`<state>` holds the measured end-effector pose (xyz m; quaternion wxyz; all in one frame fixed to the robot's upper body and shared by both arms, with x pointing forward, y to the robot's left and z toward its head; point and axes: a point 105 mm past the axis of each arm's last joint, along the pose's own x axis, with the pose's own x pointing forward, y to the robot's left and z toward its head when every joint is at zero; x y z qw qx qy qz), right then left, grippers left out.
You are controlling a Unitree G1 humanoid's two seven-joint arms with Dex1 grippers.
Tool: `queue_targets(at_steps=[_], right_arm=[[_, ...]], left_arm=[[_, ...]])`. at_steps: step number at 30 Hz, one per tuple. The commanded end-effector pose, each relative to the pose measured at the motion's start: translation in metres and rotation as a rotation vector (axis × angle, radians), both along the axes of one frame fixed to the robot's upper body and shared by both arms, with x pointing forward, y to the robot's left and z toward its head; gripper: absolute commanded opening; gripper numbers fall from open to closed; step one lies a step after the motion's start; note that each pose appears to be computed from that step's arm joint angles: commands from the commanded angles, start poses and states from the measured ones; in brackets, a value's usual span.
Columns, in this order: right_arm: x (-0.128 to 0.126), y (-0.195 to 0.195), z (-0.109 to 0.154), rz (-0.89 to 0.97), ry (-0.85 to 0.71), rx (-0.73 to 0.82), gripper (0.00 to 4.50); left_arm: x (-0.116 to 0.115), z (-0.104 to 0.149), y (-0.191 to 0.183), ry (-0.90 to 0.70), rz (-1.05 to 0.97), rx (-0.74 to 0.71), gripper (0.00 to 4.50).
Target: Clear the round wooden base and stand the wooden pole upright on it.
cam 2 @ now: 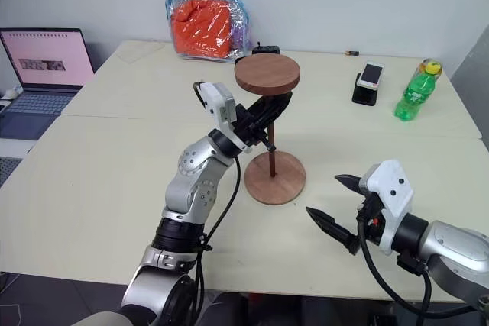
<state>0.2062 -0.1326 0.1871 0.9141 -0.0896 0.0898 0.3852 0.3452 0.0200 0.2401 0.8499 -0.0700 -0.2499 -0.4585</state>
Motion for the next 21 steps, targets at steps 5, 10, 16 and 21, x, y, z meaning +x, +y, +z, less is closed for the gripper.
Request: queue_targets(at_steps=[5,10,16,21], right_arm=[[-0.0195,0.0183,0.0074,0.087,-0.038,-0.006,4.5],[-0.0198,0.0168,0.0067,0.076,-0.035,-0.009,4.5],[-0.0202,0.0158,0.0072,0.068,-0.034,-0.007,4.5],[-0.0189,0.016,0.0101,0.048,-0.046,0.024,4.5]], left_arm=[[-0.0077,0.0091,-0.0049,-0.039,-0.024,-0.016,0.29],[-0.0091,0.0078,-0.0061,-0.04,-0.029,-0.015,0.29],[-0.0077,0.0079,-0.0079,-0.055,-0.02,-0.015,0.29],[-0.0027,0.01,-0.0039,-0.06,0.005,-0.018,0.29]])
